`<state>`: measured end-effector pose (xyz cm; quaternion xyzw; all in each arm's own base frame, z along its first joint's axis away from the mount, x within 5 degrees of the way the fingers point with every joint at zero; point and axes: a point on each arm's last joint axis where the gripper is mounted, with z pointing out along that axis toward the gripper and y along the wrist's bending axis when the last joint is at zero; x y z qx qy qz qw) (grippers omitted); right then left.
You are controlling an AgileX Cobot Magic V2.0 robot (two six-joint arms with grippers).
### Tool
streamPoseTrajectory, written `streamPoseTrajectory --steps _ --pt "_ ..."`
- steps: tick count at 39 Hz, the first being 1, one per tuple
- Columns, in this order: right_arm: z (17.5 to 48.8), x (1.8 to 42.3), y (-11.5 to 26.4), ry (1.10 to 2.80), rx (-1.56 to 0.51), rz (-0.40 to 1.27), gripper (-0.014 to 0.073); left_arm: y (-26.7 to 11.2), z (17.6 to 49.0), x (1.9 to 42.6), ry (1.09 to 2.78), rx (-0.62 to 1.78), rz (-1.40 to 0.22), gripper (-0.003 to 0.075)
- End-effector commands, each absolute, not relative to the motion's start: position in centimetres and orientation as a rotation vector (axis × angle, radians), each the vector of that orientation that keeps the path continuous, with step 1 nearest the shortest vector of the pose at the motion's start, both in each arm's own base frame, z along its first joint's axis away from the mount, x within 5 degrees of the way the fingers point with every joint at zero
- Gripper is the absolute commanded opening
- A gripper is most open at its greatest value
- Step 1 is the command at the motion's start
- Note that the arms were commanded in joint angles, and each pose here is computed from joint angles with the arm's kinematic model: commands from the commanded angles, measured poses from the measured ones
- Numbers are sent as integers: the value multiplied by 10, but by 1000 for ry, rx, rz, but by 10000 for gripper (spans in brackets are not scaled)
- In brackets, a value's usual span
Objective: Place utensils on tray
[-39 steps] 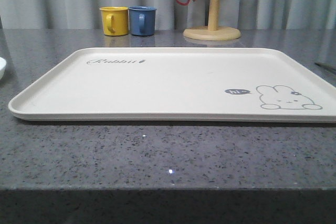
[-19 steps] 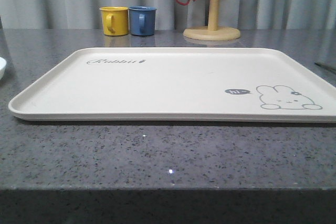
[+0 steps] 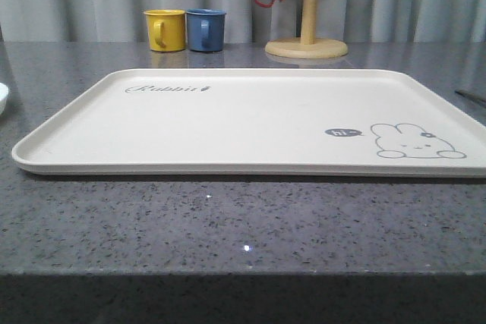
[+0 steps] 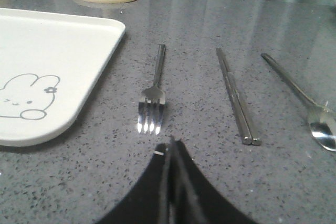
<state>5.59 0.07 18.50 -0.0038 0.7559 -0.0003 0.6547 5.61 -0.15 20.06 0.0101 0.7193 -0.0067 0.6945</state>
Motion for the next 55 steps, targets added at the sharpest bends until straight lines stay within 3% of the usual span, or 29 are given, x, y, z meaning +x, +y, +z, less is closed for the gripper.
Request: streamPoseTrajectory --steps 1,7,11,15,20,25,33,37,42,46,48,55 --pt "202 55 0 1540 4 -11 -69 -1 216 54 1423 12 -12 -18" --pt "232 50 -1 1388 12 -11 -69 0 248 44 1106 0 -5 -19" --pt "260 42 0 1344 8 -9 -69 0 279 35 1020 8 2 -18" --pt "295 34 1 1376 -1 -2 -69 -1 314 34 1137 85 84 -18" --pt "327 43 1 1505 -10 5 -68 1 337 52 1410 105 128 -18" --pt "333 68 1 1630 -11 7 -68 1 344 73 1542 109 129 -18" --pt "332 77 1 1663 -10 9 -62 1 344 82 1557 113 126 1" --pt "333 77 1 1662 -10 9 40 1 344 82 1559 111 124 124" --pt "332 77 1 1663 -11 8 379 1 344 82 1560 110 122 475" --pt "333 77 1 1658 -10 8 608 1 343 82 1562 111 122 679" --pt "333 77 1 1653 -10 8 663 1 342 83 1562 111 122 701" --pt "334 77 1 1644 -9 7 640 0 341 85 1552 100 102 627"
